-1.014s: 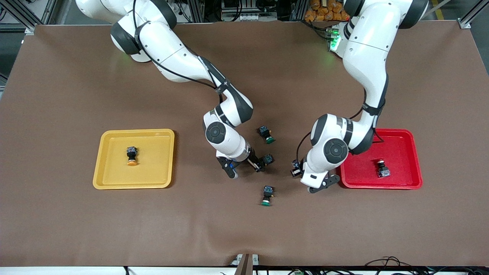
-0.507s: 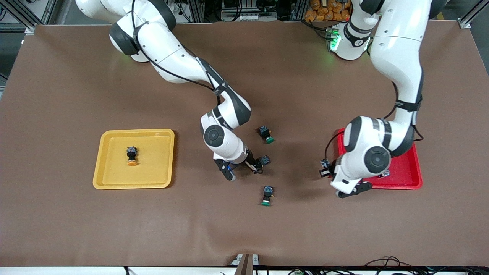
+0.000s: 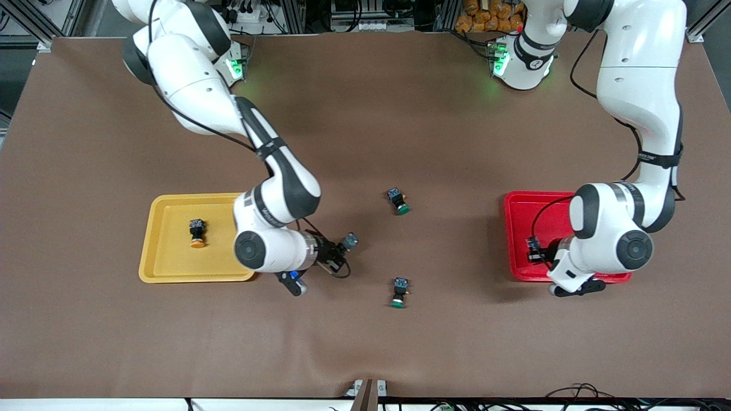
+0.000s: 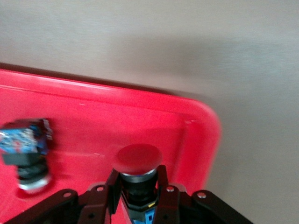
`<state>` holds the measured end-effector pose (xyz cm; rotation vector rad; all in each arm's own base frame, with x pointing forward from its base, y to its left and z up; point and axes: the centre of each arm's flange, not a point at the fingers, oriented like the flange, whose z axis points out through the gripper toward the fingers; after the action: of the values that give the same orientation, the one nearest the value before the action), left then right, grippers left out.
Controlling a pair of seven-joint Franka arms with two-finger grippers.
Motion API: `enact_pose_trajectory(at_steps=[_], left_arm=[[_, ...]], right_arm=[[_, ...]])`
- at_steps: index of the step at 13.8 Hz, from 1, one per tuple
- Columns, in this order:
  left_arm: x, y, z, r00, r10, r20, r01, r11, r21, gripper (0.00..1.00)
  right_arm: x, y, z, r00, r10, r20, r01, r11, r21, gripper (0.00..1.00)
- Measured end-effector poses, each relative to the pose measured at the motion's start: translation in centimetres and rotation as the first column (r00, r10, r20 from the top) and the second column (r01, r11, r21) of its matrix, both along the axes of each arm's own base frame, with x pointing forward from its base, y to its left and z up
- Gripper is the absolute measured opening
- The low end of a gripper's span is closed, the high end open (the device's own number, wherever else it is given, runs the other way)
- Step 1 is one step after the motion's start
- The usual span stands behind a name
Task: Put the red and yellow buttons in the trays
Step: 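Place the red button in the red tray while the right gripper places orange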
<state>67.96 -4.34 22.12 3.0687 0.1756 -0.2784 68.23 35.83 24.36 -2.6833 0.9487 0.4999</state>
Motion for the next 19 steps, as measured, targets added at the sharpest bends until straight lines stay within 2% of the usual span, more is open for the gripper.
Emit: enact_pose_trajectory(at_steps=[2,4,5,10,11,13,15,17,19], left_arm=[[-0.4,2.1,-0.9,1.0,-0.022,0.006,0.022,1.0,-0.007,0.34],[-0.6,2.8,-1.5,1.0,-0.024,0.011,0.024,1.0,-0.007,0.34],[-0.7,2.7,-1.6,1.0,-0.025,0.012,0.025,1.0,-0.008,0.41],[-0.5,2.4,-1.2,0.999,-0.028,0.023,0.028,1.0,-0.01,0.92],[-0.4,2.4,-0.7,0.999,-0.029,0.032,0.029,1.0,-0.011,0.99],[0.2,1.8,1.9,0.997,-0.036,0.075,0.037,0.999,-0.016,1.0],[0.5,0.9,6.4,0.993,-0.048,0.108,0.051,0.998,-0.025,1.0],[0.2,0.3,11.6,0.99,-0.06,0.125,0.065,0.997,-0.036,1.0],[-0.5,0.2,16.5,0.989,-0.066,0.134,0.072,0.996,-0.045,1.0]], right_arm=[[0.4,-2.7,0.6,0.991,0.133,-0.014,-0.133,0.991,0.024,0.41],[0.7,-5.5,1.0,0.975,0.218,-0.034,-0.216,0.975,0.046,0.41],[1.1,-7.2,1.2,0.966,0.255,-0.035,-0.253,0.966,0.057,0.41],[1.9,-14.4,1.0,0.903,0.428,-0.043,-0.426,0.904,0.036,0.41],[1.8,-15.2,0.5,0.886,0.462,-0.045,-0.461,0.887,0.031,0.41],[1.5,-16.5,-0.7,0.853,0.52,-0.045,-0.519,0.854,0.036,0.41],[1.4,-18.2,-1.9,0.825,0.565,-0.026,-0.563,0.824,0.058,0.41],[1.2,-20.2,-3.2,0.801,0.599,0.011,-0.598,0.798,0.069,0.41],[0.7,-22.6,-4.5,0.771,0.634,0.067,-0.637,0.768,0.067,0.41]])
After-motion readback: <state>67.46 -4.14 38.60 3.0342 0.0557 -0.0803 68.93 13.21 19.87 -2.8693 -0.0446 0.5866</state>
